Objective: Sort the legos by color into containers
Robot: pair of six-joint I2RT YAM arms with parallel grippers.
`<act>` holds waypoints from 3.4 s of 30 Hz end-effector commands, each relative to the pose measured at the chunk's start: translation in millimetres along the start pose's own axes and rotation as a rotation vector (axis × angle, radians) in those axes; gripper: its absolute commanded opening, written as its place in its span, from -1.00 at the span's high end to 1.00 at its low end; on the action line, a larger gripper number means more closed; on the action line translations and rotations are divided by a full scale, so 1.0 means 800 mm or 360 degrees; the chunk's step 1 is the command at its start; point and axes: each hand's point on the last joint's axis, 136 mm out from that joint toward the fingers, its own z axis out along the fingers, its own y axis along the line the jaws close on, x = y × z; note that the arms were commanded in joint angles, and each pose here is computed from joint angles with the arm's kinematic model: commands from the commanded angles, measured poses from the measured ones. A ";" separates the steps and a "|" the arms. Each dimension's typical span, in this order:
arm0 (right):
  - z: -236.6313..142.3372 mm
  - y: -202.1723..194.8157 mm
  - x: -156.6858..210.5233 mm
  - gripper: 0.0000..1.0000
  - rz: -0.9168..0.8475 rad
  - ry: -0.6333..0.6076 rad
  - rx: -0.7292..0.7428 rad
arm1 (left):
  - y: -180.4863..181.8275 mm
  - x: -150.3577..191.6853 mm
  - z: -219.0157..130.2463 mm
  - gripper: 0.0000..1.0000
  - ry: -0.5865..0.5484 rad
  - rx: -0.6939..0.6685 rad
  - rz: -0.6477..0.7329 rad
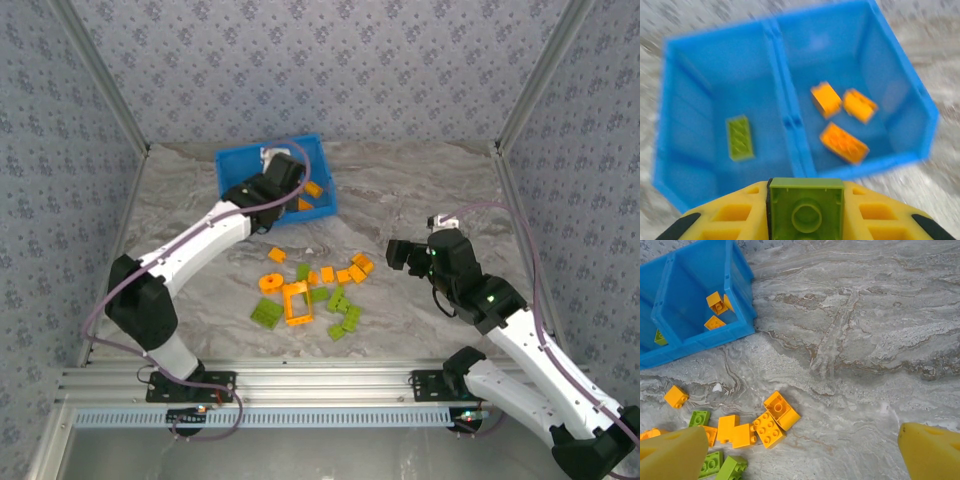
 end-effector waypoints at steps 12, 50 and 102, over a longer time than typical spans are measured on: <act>-0.029 0.002 -0.008 -1.00 0.0064 0.0012 -0.0041 | 0.078 -0.016 0.178 0.38 0.0197 -0.0177 -0.0142; 0.170 0.291 0.127 -0.87 -0.1235 0.0819 -0.0637 | 0.118 0.008 -0.198 -0.99 -0.0118 0.0498 0.0188; 0.366 0.255 -0.079 0.27 -0.0625 0.0354 -0.0292 | 0.149 0.127 -0.177 -0.98 -0.0047 0.0494 0.0026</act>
